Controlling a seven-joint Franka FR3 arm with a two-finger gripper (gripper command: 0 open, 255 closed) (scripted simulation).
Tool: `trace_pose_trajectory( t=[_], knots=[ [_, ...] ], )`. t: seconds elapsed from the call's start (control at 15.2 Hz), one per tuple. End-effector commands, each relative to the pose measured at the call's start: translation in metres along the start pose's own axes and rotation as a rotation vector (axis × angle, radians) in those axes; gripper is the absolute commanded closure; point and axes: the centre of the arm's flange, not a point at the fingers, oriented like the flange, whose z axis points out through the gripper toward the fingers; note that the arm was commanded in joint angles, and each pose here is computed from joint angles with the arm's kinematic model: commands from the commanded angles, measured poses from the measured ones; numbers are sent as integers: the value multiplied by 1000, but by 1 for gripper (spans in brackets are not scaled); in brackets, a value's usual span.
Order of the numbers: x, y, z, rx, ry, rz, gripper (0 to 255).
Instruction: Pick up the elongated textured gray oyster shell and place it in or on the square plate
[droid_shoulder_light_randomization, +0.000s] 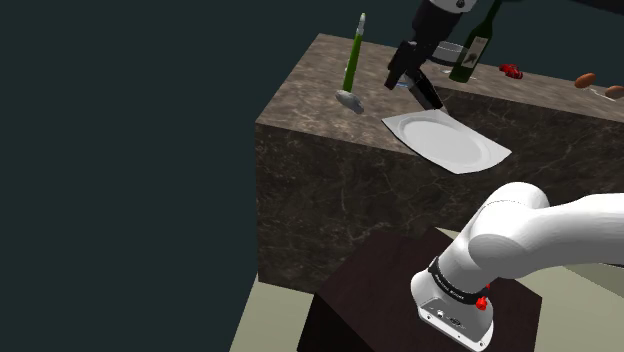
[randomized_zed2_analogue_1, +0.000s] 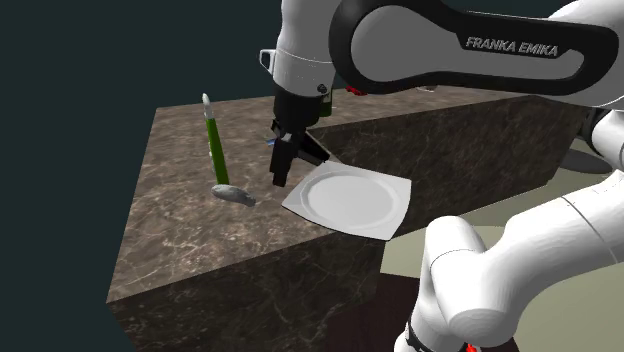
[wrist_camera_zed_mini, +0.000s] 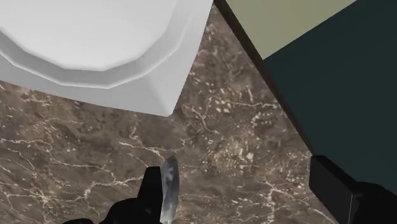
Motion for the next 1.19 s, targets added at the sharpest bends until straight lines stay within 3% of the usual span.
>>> trace_pose_trajectory(
  t=[0.0,1.12],
  knots=[
    [0,0,0,0,0,0,0],
    [175,126,162,294,-257,153,0]
  ],
)
